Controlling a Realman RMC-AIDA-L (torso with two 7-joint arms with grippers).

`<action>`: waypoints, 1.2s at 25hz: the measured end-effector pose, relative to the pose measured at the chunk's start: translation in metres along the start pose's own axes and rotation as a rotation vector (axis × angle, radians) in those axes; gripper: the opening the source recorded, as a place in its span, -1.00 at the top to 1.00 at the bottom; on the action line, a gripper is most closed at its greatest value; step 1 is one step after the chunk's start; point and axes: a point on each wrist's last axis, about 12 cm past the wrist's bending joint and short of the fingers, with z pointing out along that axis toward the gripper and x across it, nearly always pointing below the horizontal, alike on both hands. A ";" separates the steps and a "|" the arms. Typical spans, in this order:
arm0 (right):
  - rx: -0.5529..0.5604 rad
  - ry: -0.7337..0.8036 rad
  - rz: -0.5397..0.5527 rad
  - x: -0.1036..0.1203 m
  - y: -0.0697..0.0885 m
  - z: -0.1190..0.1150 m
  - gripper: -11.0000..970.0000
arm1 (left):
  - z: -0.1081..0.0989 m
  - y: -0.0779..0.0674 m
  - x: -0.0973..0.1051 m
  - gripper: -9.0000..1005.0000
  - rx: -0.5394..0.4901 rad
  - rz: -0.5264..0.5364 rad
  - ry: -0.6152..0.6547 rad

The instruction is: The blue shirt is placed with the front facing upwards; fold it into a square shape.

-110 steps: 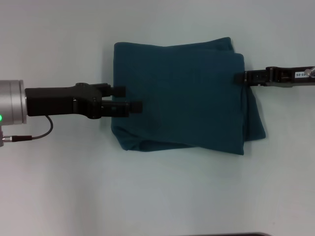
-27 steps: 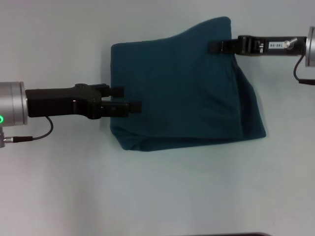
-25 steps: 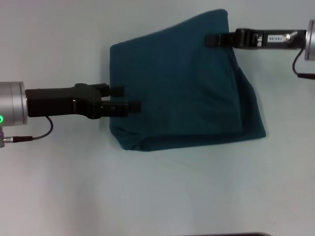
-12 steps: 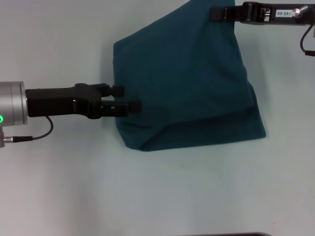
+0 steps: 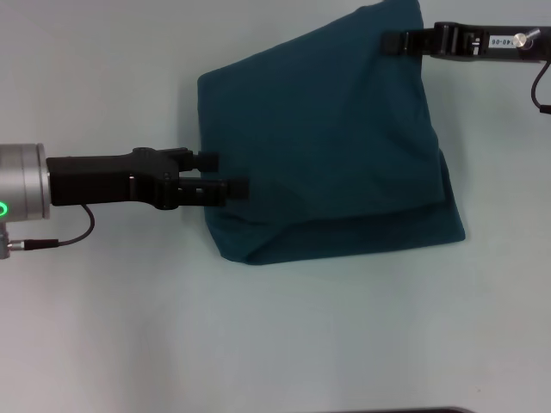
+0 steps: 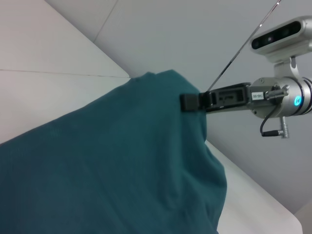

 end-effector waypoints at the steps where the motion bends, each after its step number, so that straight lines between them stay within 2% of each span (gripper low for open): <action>1: 0.011 0.002 0.005 0.002 -0.002 0.000 0.83 | 0.000 0.000 0.000 -0.86 0.000 0.000 0.000; 16: 0.225 0.024 0.101 0.032 -0.036 0.004 0.83 | 0.003 0.001 0.002 -0.86 0.007 -0.016 0.014; 23: 0.247 -0.028 0.097 0.037 -0.043 -0.021 0.53 | 0.003 0.001 0.003 -0.85 0.005 -0.020 0.015; 25: 0.208 -0.018 0.089 0.040 -0.039 -0.027 0.44 | 0.003 0.001 0.003 -0.85 0.006 -0.020 0.016; 30: 0.092 0.041 0.093 0.049 -0.028 -0.039 0.01 | 0.003 0.002 0.003 -0.85 0.003 -0.019 0.014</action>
